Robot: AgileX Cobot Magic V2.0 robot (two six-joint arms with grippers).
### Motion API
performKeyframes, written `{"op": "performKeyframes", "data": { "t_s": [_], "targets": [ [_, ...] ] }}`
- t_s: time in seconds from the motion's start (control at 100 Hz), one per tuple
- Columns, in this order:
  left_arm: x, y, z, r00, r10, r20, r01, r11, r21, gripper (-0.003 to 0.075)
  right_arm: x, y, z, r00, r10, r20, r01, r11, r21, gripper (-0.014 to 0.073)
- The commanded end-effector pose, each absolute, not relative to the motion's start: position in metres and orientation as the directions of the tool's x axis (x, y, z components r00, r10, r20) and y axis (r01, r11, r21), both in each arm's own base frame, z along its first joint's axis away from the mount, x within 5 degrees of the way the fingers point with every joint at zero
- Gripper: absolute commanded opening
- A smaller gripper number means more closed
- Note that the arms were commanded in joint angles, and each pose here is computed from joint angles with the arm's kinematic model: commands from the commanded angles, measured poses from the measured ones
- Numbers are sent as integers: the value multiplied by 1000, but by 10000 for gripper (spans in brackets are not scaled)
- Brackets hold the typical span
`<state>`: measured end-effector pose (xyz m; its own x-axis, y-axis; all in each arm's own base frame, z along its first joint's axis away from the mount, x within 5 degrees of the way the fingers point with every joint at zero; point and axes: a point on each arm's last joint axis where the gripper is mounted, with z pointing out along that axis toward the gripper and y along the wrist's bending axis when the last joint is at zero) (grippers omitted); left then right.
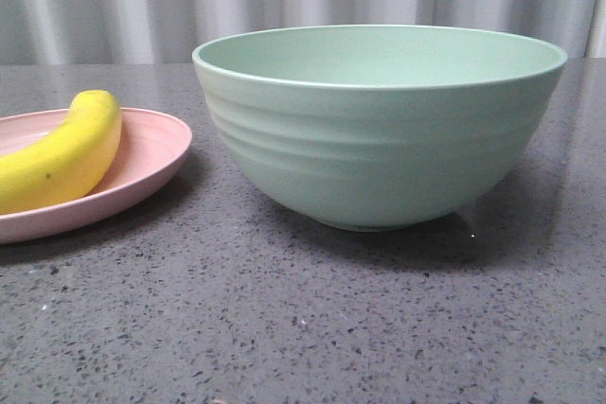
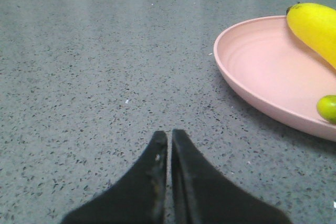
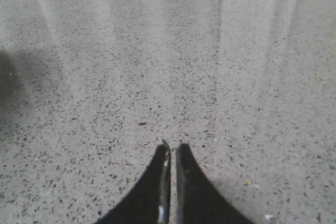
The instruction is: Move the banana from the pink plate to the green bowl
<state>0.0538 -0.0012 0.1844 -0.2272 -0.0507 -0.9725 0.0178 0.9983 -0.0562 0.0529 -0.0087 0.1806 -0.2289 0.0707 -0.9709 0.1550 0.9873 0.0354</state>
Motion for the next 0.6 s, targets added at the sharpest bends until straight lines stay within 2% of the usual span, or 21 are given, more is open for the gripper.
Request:
{"op": "performKeyframes", "data": {
  "t_s": [0.0,0.59],
  "targets": [
    [53,-1,189,-143,-65,-988,23,997,-69,-20,52,-9,177,-209,56,-976,160,987,23,-64],
    [53,-1,189,-142,-42,-989,22,999,-45,-20,52,-9,177,-209,56,-976,160,987,23,-64]
  ]
}}
